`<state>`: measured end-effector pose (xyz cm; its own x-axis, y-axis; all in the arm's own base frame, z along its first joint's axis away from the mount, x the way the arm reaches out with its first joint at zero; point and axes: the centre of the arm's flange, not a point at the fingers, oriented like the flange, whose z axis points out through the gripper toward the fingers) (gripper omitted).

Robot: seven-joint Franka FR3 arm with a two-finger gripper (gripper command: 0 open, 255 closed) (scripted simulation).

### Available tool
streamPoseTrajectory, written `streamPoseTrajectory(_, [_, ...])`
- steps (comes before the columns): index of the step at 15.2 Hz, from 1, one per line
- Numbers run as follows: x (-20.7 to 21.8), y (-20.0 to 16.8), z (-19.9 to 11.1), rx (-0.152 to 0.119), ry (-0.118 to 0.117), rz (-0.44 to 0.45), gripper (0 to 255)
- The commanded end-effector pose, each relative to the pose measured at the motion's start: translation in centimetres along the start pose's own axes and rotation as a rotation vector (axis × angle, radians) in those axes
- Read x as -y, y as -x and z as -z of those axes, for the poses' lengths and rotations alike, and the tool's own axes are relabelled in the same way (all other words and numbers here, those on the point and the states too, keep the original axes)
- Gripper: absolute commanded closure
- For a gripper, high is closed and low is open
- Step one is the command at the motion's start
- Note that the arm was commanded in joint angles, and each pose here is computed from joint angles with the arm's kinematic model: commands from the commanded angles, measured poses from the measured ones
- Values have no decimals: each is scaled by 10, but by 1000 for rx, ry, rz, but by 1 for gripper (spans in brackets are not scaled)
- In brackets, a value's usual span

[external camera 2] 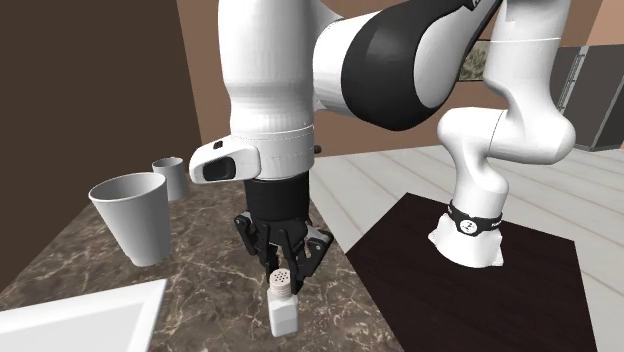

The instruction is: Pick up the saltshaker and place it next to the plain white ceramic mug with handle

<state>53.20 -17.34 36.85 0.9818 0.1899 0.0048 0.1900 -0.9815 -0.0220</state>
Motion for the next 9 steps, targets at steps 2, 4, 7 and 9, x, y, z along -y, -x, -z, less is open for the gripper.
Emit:
streamPoseTrajectory(2, [0, 0, 0, 0, 0, 0, 255])
streamPoseTrajectory(4, [0, 0, 10, 0, 0, 0, 255])
streamPoseTrajectory(7, [1, 0, 26, 0, 0, 0, 255])
streamPoseTrajectory(9, [1, 0, 37, 0, 0, 0, 255])
